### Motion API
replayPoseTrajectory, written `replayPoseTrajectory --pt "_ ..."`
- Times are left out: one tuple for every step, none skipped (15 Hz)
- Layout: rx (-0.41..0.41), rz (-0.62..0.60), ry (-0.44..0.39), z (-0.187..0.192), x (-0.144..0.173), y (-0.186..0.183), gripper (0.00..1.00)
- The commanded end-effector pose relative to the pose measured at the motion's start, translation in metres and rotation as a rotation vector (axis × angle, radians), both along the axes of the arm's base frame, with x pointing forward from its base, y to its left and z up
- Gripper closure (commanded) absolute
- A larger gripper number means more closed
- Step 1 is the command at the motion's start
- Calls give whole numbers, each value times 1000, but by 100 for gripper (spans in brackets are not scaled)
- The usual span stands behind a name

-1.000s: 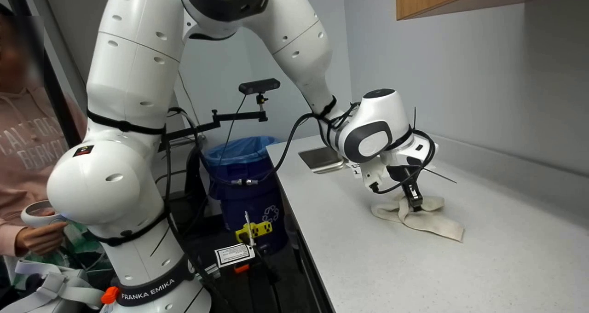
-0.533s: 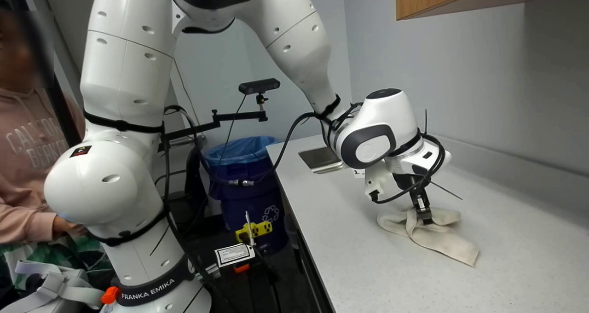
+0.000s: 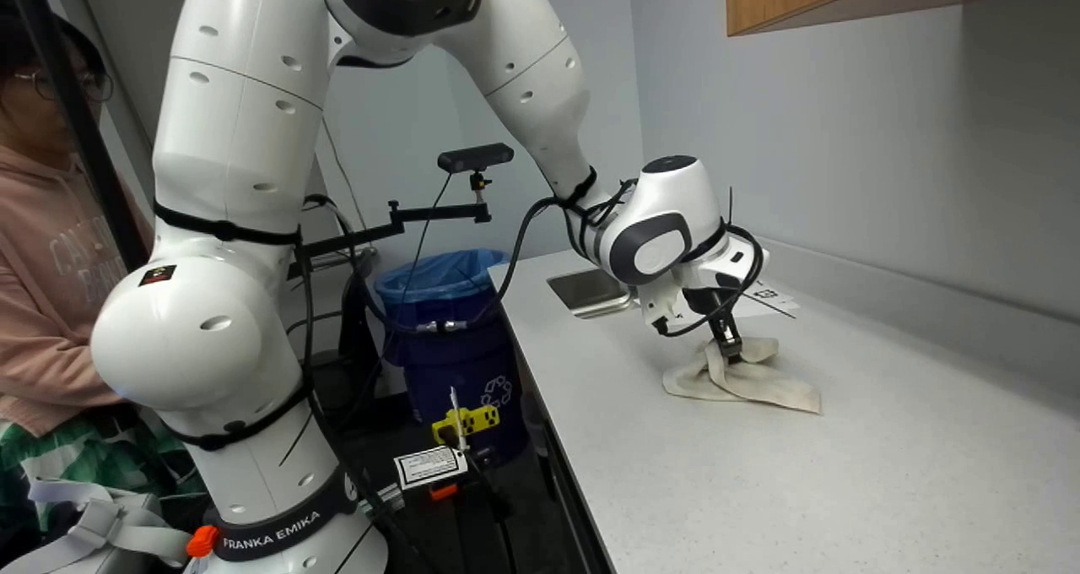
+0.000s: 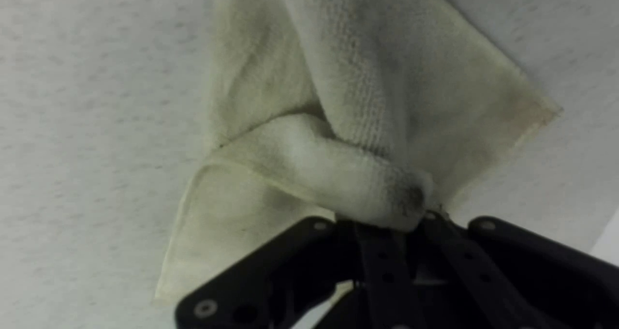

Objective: Use the towel to wipe the countertop

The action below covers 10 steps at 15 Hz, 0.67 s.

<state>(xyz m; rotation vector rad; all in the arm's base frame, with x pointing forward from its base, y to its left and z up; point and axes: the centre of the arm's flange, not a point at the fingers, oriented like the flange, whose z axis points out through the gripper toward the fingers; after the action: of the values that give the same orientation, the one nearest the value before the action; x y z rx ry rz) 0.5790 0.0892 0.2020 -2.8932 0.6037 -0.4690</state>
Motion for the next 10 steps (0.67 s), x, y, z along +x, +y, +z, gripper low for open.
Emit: replayPoseTrajectory --pt "32 139 18 -1 15 69 98" --pt "39 176 21 0 14 86 98" --pt "46 210 24 0 12 102 98" --pt "52 234 28 1 11 113 98" --pt "46 253 33 -1 11 120 98" --pt "42 263 40 -3 11 122 98" --pt "34 260 45 -5 11 117 98" --pt "27 254 49 -7 12 111 98" --pt "22 235 52 -9 14 98 98" --pt "15 210 51 -10 15 86 98"
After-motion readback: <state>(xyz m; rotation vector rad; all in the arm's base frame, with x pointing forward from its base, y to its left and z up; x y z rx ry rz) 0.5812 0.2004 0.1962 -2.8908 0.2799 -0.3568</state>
